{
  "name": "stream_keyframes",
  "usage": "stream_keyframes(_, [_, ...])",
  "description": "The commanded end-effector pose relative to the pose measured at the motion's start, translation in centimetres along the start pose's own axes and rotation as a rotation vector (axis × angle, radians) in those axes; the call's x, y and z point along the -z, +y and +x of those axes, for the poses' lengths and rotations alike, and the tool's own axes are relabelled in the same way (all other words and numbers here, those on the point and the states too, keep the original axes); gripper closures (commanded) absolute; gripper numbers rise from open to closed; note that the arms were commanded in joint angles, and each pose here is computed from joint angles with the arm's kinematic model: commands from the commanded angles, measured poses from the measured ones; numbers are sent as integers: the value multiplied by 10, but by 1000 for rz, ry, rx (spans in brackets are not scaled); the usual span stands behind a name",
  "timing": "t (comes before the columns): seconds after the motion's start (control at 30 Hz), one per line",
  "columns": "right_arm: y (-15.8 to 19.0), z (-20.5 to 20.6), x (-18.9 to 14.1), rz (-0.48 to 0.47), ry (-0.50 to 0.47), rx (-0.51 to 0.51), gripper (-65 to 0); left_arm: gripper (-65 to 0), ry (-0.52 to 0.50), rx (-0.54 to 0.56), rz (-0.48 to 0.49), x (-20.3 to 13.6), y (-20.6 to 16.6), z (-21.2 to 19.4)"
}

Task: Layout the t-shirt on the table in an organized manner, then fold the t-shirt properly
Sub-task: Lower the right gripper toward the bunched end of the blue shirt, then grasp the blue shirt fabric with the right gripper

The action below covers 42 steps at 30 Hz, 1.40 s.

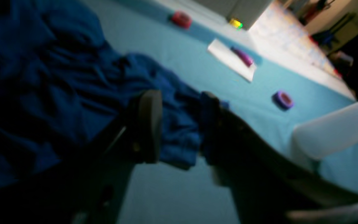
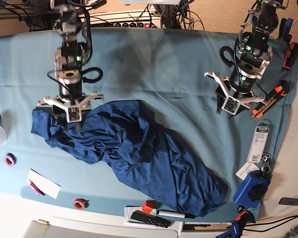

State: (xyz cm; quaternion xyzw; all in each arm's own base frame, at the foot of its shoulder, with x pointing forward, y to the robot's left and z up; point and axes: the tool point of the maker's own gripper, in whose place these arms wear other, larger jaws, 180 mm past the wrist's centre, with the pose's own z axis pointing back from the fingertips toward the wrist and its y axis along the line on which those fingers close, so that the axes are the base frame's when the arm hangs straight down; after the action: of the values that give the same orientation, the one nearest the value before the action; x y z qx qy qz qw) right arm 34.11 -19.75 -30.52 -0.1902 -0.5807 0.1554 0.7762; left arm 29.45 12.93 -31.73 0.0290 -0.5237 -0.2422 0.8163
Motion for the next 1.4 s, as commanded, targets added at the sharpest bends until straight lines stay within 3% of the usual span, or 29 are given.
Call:
stream_keyframes(0.0, [-5, 16, 6, -5, -56, 14, -294, -204, -45, 6, -1, -1, 3, 13])
stream_keyframes(0.07, [2, 18, 13, 42, -55, 72, -327, -204, -46, 1, -17, -1, 0, 13])
stream_keyframes(0.3, [18, 57, 28, 95, -114, 268, -327, -204, -47, -5, -20, -1, 0, 13])
stream_keyframes(0.5, [39, 74, 32, 161, -128, 316, -327, -204, -46, -5, -20, -1, 0, 13])
stream_keyframes(0.67, [56, 50, 53, 198, -52, 360, -327, -204, -47, -5, -20, -1, 0, 13])
stream_keyframes(0.97, [91, 76, 56, 309, -88, 399, -327, -204, -50, -4, -19, -1, 0, 14])
stream_keyframes(1.13, [123, 89, 49, 378, -97, 355, -327, -204, -57, -4, -19, -1, 0, 15])
stream_keyframes(1.37, [125, 74, 52, 326, -30, 255, -327, -204, -56, -4, -19, -1, 0, 15])
